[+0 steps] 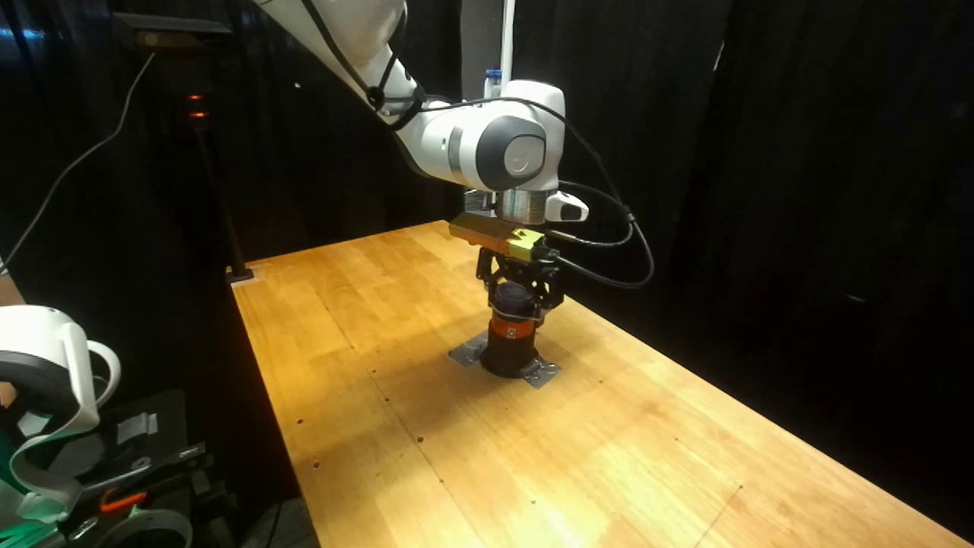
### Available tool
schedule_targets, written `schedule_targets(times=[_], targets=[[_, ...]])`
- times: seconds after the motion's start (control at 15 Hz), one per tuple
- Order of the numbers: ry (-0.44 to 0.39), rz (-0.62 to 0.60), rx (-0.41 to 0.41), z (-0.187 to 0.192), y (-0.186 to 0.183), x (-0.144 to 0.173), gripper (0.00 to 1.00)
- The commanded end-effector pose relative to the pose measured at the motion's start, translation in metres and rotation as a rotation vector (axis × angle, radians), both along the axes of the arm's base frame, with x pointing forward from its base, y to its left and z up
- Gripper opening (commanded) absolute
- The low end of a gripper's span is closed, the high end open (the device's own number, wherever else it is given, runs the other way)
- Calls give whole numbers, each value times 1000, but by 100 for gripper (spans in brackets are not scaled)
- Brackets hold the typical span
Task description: Wrap the bottom of the brown cap with an elastic band
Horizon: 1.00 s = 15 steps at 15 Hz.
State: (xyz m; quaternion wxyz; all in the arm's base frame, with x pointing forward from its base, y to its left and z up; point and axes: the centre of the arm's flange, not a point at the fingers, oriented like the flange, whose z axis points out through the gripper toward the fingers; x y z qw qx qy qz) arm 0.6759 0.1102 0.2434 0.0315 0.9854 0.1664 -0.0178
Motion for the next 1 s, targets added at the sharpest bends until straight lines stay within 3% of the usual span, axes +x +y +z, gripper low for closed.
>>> schedule_targets(times=[0.0, 0.53, 0.6, 0.67, 0.93], targets=[[86, -20, 23, 4, -18, -18, 100], [80, -62, 64, 10, -42, -61, 100], [80, -61, 69, 11, -44, -66, 76], [68, -63, 78, 13, -44, -71, 75], [-4, -58, 156, 21, -48, -88, 42]])
